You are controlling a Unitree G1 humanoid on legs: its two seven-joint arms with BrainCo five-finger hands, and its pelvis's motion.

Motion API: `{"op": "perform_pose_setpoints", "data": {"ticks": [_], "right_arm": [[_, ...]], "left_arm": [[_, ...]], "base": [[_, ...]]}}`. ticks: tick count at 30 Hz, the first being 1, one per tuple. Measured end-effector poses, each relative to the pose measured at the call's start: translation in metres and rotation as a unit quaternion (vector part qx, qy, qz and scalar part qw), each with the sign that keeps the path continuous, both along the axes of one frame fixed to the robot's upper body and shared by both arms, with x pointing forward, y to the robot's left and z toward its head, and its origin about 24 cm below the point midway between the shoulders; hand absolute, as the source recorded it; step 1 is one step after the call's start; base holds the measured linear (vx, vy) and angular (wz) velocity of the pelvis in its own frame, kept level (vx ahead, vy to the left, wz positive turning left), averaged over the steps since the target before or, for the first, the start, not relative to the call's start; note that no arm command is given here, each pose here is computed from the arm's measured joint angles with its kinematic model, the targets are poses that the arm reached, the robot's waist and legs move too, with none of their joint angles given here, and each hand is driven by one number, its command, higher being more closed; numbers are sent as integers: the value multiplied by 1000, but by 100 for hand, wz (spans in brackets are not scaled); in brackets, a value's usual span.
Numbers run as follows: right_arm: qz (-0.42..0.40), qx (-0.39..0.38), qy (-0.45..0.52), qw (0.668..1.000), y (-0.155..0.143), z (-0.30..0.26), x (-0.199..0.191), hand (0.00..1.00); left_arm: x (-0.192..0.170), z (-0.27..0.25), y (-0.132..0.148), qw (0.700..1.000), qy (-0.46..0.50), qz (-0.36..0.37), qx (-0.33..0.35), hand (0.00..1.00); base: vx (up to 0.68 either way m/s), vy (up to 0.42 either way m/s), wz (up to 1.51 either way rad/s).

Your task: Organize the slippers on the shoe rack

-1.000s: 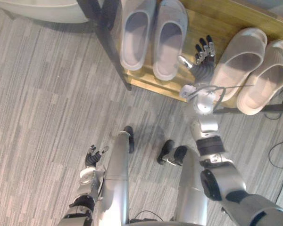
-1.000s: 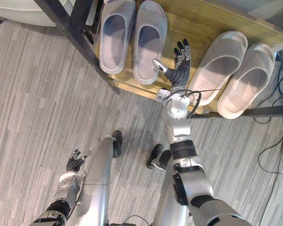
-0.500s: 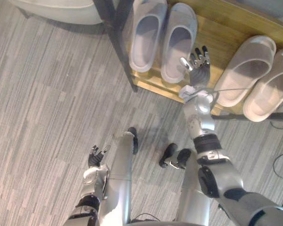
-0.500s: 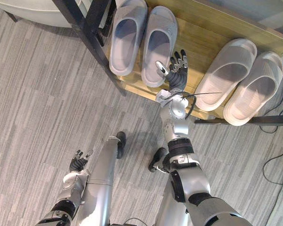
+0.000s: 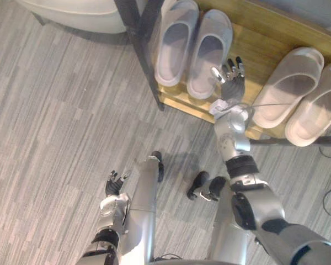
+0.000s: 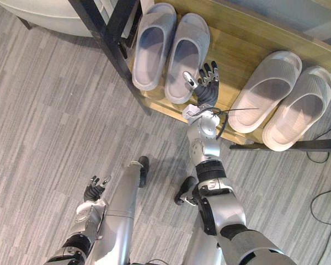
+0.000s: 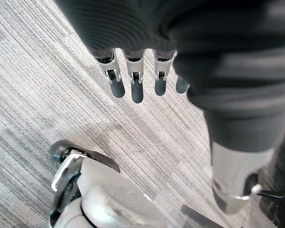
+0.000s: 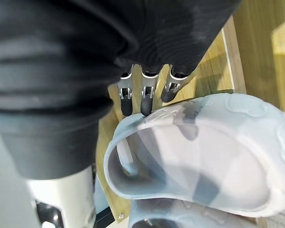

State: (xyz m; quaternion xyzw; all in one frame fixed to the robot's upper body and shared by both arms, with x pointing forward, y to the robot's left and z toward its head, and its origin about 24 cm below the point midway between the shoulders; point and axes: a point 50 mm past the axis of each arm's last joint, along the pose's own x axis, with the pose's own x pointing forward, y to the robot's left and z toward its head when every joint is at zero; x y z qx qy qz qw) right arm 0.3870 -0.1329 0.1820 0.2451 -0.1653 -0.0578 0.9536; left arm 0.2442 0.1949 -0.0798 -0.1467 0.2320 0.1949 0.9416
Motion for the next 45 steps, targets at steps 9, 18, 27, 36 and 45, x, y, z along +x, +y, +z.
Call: {"op": "perform_pose_setpoints", "data": {"ticks": [9,18,27,36,45], "right_arm": [[27,12,5,1000,14,-3,0,0],[24,8,18,1000,12,-2,5,0],[-12,-2,30,999,-13,-18,-2,0],[41,-131,27,990,1,-84,-77,0],[85,-192,234,949,-11,-199,-140,0]], "left_arm": [[8,6,-2,1000,-14,-4,-5,0],[15,9,-12,999,-25,-1,-27,0],[9,2,-11,999,-9,7,-38,0],[-21,-21,-21,997,49,-67,-2,0],[-66,-51,-34,972,142,-181,40,0]], "base": [[-9,8,-4],[-13,3,3],[-10,24,-3],[42,38,-10],[168,51,-8]]}}
